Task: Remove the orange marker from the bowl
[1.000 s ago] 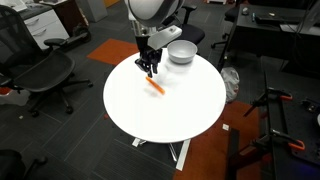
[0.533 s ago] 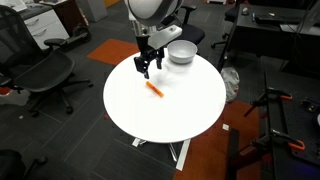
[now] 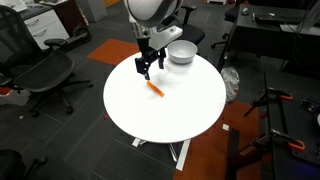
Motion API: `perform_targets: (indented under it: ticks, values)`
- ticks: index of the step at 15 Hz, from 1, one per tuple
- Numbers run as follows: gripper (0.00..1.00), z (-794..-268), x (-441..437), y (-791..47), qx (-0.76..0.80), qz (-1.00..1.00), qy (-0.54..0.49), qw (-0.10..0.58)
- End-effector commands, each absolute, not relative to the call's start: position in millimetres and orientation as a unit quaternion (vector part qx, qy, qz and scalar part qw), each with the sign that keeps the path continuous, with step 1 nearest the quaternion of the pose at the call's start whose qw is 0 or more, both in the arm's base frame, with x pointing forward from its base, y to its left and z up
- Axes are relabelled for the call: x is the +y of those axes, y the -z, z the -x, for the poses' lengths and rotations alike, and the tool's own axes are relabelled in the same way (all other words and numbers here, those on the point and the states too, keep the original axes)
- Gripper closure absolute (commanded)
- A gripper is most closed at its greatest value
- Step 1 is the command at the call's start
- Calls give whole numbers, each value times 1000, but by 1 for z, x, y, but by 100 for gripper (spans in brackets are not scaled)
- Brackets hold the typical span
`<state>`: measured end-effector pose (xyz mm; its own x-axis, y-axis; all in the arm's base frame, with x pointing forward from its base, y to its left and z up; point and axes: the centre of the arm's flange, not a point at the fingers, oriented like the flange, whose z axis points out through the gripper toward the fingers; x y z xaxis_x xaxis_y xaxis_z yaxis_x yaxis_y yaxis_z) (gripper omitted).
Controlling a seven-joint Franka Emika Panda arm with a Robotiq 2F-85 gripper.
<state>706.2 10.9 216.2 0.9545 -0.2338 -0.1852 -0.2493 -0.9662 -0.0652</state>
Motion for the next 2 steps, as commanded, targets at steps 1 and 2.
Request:
perform_targets:
  ticks: [1, 2]
  values:
    - [0, -706, 11, -216, 122, 988, -88, 44]
    - [0, -706, 11, -216, 122, 988, -89, 44]
